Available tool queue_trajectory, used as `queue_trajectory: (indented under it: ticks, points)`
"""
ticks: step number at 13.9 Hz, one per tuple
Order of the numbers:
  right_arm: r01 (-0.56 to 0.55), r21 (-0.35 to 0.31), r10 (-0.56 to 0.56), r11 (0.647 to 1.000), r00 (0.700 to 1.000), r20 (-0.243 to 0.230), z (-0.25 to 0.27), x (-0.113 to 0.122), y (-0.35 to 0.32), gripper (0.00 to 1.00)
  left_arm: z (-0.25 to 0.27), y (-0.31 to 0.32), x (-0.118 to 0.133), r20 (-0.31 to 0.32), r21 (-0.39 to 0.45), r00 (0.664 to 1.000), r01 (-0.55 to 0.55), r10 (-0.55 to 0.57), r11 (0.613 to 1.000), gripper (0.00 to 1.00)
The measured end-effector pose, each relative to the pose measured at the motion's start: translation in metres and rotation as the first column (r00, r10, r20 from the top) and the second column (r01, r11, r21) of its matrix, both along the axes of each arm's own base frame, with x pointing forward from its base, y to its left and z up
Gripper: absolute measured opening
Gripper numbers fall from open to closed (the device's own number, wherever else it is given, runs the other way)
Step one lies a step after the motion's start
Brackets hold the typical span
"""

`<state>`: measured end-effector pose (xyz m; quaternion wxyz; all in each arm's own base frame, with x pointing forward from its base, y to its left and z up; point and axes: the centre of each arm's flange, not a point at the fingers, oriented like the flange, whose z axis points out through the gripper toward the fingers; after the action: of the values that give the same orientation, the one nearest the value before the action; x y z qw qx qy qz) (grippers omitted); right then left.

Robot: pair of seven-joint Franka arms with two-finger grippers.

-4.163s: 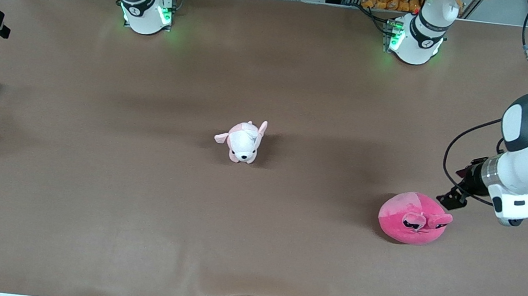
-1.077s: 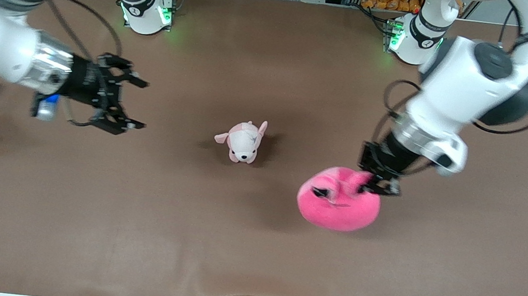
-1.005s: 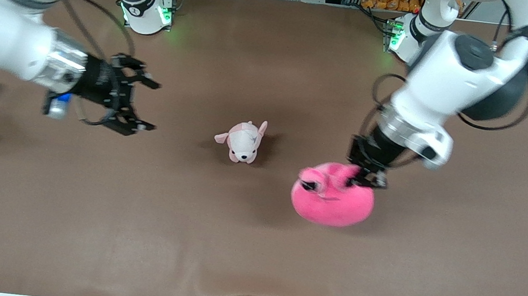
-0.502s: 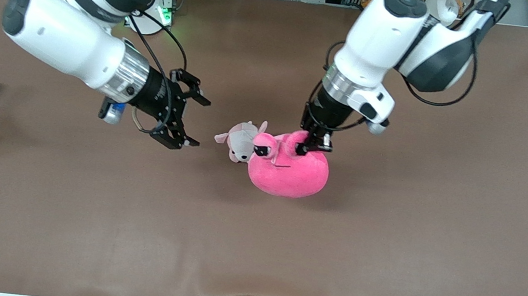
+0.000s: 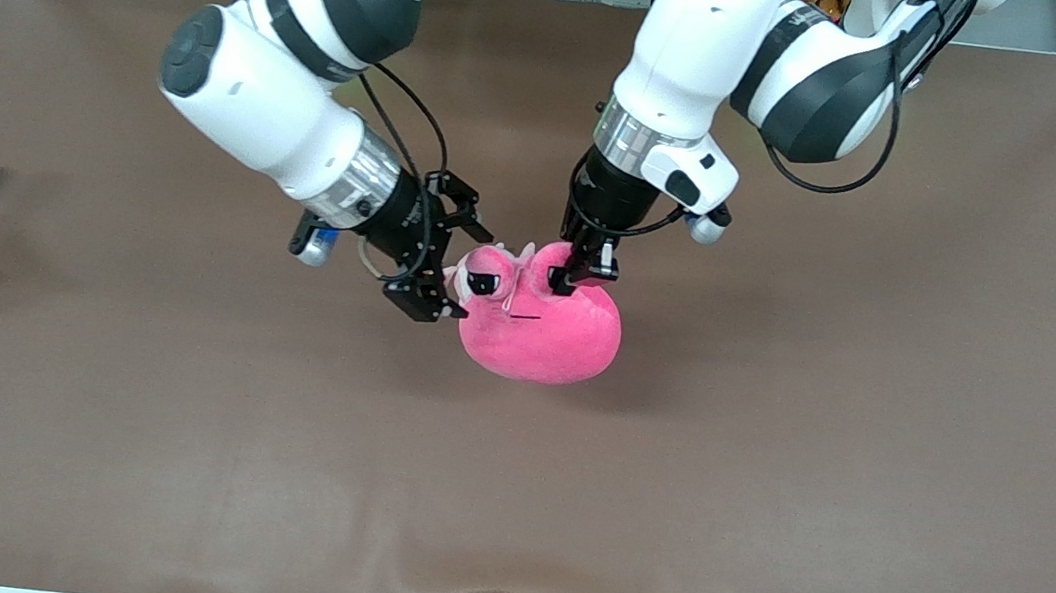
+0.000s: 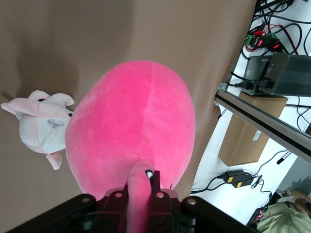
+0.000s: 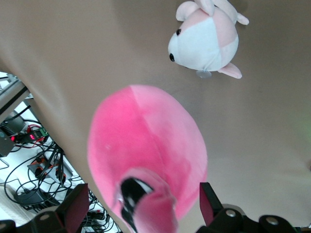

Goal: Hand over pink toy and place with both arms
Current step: 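Grasp the pink plush with the right gripper beside the left gripper, then open the left gripper and withdraw it while the right gripper holds the plush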

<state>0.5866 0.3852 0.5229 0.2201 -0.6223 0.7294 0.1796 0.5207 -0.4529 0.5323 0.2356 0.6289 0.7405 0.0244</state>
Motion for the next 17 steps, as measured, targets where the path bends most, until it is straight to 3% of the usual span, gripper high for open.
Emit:
queue_trajectory:
  ticks: [1, 2, 5, 9, 14, 17]
  points:
    - [-0.003, 0.001, 0.003, 1.0, 1.0, 0.0, 0.001, -0.004, 0.006, 1.0, -0.003, -0.003, -0.001, -0.001, 0.004, 1.0, 0.002, -0.002, 1.0, 0.13]
    - [-0.005, -0.001, 0.005, 1.0, 1.0, 0.012, 0.002, -0.006, 0.011, 0.93, -0.005, -0.005, -0.001, -0.004, 0.005, 1.0, 0.005, -0.005, 1.0, 0.13]
    - [-0.017, -0.064, 0.022, 0.998, 0.998, 0.067, 0.004, -0.008, 0.014, 0.58, -0.009, -0.005, 0.0, -0.009, 0.006, 1.0, 0.004, -0.004, 1.0, 0.13]
    - [-0.011, -0.082, 0.017, 0.997, 0.997, 0.077, 0.004, -0.004, 0.01, 0.16, -0.008, -0.005, 0.001, -0.007, 0.005, 1.0, 0.003, -0.003, 1.0, 0.13]
    - [0.024, -0.078, -0.019, 0.997, 0.998, 0.067, 0.005, 0.0, 0.004, 0.11, -0.009, -0.005, 0.002, -0.008, 0.005, 1.0, 0.003, -0.003, 1.0, 0.13]
    - [0.039, -0.076, -0.034, 0.996, 0.997, 0.067, 0.007, 0.004, -0.002, 0.1, -0.009, -0.005, 0.003, -0.006, 0.005, 1.0, 0.002, -0.002, 1.0, 0.22]
